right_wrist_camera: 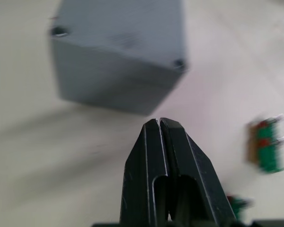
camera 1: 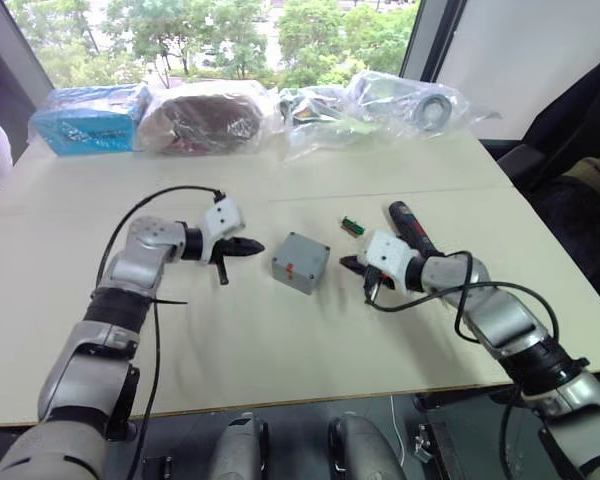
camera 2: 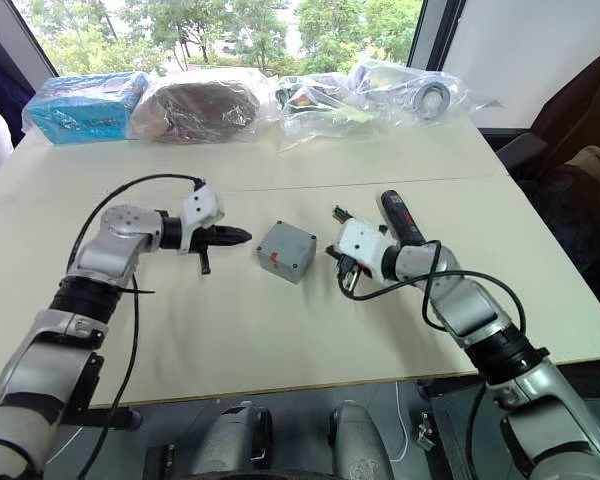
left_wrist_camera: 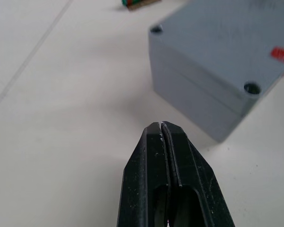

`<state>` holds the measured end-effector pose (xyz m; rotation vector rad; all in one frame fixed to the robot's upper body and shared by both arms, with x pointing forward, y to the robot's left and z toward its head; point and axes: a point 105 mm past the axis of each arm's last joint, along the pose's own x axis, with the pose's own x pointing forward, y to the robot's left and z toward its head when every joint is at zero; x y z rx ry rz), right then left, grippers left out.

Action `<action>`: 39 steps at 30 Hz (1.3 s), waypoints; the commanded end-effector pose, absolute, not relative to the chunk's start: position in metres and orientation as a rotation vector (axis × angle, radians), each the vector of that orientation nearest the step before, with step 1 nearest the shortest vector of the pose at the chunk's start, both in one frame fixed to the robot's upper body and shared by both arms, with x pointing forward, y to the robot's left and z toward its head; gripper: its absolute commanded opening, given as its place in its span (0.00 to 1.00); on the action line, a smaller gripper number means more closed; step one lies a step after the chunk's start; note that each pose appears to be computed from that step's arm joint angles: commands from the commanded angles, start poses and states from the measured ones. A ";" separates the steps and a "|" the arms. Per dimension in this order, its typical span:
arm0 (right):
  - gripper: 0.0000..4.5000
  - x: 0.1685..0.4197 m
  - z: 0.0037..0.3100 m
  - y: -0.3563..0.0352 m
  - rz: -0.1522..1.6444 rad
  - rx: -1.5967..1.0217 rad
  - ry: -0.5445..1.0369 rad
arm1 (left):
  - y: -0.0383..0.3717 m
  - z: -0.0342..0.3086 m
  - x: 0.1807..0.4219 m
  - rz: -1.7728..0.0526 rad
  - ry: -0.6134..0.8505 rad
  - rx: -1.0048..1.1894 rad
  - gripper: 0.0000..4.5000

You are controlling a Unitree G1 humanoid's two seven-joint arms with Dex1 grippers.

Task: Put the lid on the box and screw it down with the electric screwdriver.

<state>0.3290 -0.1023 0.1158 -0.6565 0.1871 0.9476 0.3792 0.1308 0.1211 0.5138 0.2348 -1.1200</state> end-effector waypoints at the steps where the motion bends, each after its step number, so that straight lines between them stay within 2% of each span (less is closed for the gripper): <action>1: 0.00 0.326 0.127 -0.092 0.918 -0.636 0.161 | 0.125 0.121 0.380 -1.123 0.206 0.536 0.00; 8: 0.00 0.329 0.121 -0.076 0.880 -0.565 0.237 | 0.114 0.110 0.374 -1.167 0.215 0.534 0.00; 12: 0.00 0.333 0.123 -0.065 0.872 -0.556 0.231 | 0.106 0.105 0.362 -1.247 0.232 0.542 0.00; 17: 0.00 0.330 0.130 -0.049 0.923 -0.537 0.205 | 0.106 0.105 0.348 -1.313 0.259 0.519 0.00; 27: 0.00 0.318 0.127 -0.028 1.064 -0.523 0.240 | 0.115 0.110 0.346 -1.304 0.263 0.535 0.00; 32: 0.00 0.315 0.123 -0.026 1.092 -0.528 0.263 | 0.117 0.116 0.342 -1.308 0.256 0.536 0.00; 39: 0.00 0.316 0.119 -0.026 1.106 -0.536 0.277 | 0.122 0.113 0.323 -1.358 0.300 0.537 0.00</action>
